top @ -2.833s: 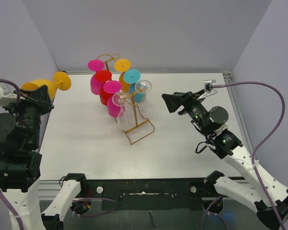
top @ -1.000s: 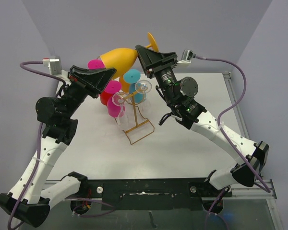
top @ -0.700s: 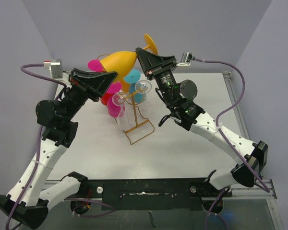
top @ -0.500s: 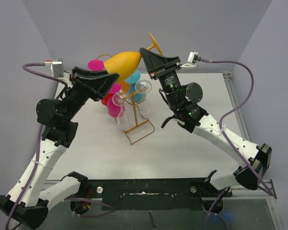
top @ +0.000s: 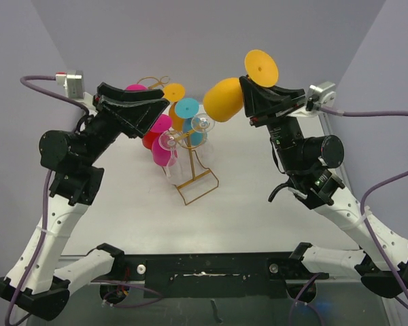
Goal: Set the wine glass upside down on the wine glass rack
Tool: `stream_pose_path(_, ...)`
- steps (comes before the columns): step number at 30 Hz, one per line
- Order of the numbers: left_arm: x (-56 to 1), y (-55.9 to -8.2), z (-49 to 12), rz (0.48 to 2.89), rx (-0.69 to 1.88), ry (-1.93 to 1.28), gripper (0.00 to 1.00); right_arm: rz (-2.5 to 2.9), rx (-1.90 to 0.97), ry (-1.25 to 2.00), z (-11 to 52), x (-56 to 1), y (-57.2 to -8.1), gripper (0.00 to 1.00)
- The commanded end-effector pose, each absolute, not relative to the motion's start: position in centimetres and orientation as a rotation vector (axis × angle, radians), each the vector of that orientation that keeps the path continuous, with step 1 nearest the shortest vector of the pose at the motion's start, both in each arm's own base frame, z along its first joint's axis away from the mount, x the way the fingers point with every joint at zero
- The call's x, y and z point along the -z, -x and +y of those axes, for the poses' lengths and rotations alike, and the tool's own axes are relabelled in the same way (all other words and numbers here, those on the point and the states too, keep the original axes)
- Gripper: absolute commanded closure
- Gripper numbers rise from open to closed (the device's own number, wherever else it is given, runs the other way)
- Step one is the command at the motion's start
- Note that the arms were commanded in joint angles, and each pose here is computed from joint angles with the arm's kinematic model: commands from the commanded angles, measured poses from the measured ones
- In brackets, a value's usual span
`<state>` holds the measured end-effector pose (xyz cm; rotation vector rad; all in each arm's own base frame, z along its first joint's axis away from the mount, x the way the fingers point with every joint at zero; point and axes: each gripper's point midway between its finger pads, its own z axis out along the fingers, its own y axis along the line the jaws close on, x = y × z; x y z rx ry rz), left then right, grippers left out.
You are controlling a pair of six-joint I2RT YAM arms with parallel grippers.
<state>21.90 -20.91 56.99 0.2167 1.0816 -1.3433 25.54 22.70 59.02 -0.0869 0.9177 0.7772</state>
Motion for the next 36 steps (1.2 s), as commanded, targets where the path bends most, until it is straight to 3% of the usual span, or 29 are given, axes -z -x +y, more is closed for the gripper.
stream_pose_path(1,-59.3,-20.5,-22.5,1.043,1.493,-0.299,0.44,1.001,-0.394,0.355,21.8,-55.9,-26.6,1.0)
stream_pose_path(10,-58.0,-23.5,-27.6,1.179,1.625,-0.214,0.41,1.111,-0.099,0.55,20.1,-50.1,-27.7,1.0)
stream_pose_path(16,-55.3,-25.4,-31.9,1.338,1.659,-0.165,0.4,1.099,-0.068,0.665,20.4,-48.6,-27.1,1.0)
stream_pose_path(25,-53.4,-27.1,-32.7,1.441,1.66,-0.059,0.4,1.034,-0.108,0.715,21.2,-48.7,-26.1,1.0)
stream_pose_path(36,-52.7,-24.0,-33.5,1.47,1.829,-0.15,0.62,1.037,-0.098,0.752,22.6,-48.3,-27.1,1.0)
